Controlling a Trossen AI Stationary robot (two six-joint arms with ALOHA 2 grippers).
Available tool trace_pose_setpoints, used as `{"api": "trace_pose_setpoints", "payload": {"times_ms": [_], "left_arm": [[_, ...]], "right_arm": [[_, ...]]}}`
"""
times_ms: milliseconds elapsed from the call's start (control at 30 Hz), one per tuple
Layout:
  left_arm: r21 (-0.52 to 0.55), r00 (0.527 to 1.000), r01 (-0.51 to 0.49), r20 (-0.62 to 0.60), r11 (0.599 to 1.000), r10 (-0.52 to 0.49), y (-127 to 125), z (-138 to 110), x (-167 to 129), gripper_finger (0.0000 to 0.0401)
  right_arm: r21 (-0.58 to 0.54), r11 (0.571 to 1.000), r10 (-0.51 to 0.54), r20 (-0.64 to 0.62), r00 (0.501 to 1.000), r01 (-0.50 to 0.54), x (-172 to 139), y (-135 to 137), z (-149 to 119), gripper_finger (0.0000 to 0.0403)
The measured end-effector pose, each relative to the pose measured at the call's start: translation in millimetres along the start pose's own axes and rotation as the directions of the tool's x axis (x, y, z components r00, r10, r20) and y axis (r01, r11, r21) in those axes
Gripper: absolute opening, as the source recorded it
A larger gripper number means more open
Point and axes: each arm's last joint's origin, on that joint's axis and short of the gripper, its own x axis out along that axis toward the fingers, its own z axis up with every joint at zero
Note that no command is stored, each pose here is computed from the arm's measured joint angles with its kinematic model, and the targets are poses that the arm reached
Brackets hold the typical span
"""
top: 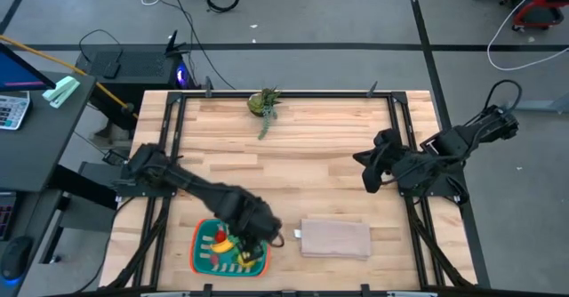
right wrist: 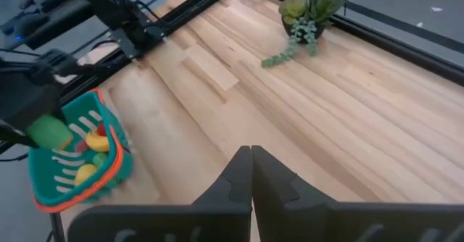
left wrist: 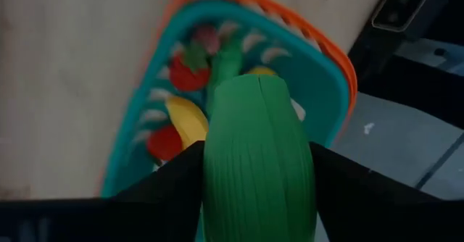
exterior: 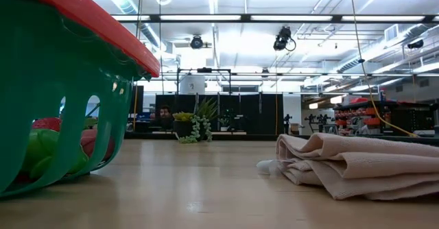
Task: Pick and placing Produce into tupperware
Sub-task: Put the green corn into the blue basket
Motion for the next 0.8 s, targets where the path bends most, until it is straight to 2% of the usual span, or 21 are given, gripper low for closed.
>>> {"api": "trace_pose_setpoints", "payload": {"times_ms": [200, 333, 467, 600, 800], "left_arm": [[-0.057, 0.999, -0.017, -0.029, 0.998, 0.016, -17.5, -23.4, 9.4, 0.0223], [-0.099, 0.998, -0.042, -0.047, 0.994, 0.038, -22.8, -32.9, 14.1, 0.0239], [-0.109, 0.996, -0.064, -0.064, 0.992, 0.058, -30.9, -40.3, 25.6, 0.0232], [-0.098, 0.992, -0.1, -0.09, 0.99, 0.091, -37.8, -43.4, 43.2, 0.0225], [-0.119, 0.977, -0.148, -0.172, 0.982, 0.127, -42.1, -37.8, 74.6, 0.0235]], "right_arm": [[0.02, 1.0, -0.012, 0.006, 1.0, 0.012, 2.4, 1.8, -0.9, 0.0004], [0.022, 1.0, -0.012, 0.006, 1.0, 0.012, 2.4, 1.9, -0.9, 0.0004], [0.023, 1.0, -0.011, 0.005, 1.0, 0.011, 2.4, 2.0, -0.9, 0.0004], [0.022, 1.0, -0.011, 0.005, 1.0, 0.011, 2.5, 2.0, -1.0, 0.0004], [0.021, 1.0, -0.01, 0.003, 1.0, 0.01, 2.4, 1.9, -1.0, 0.0004]]}}
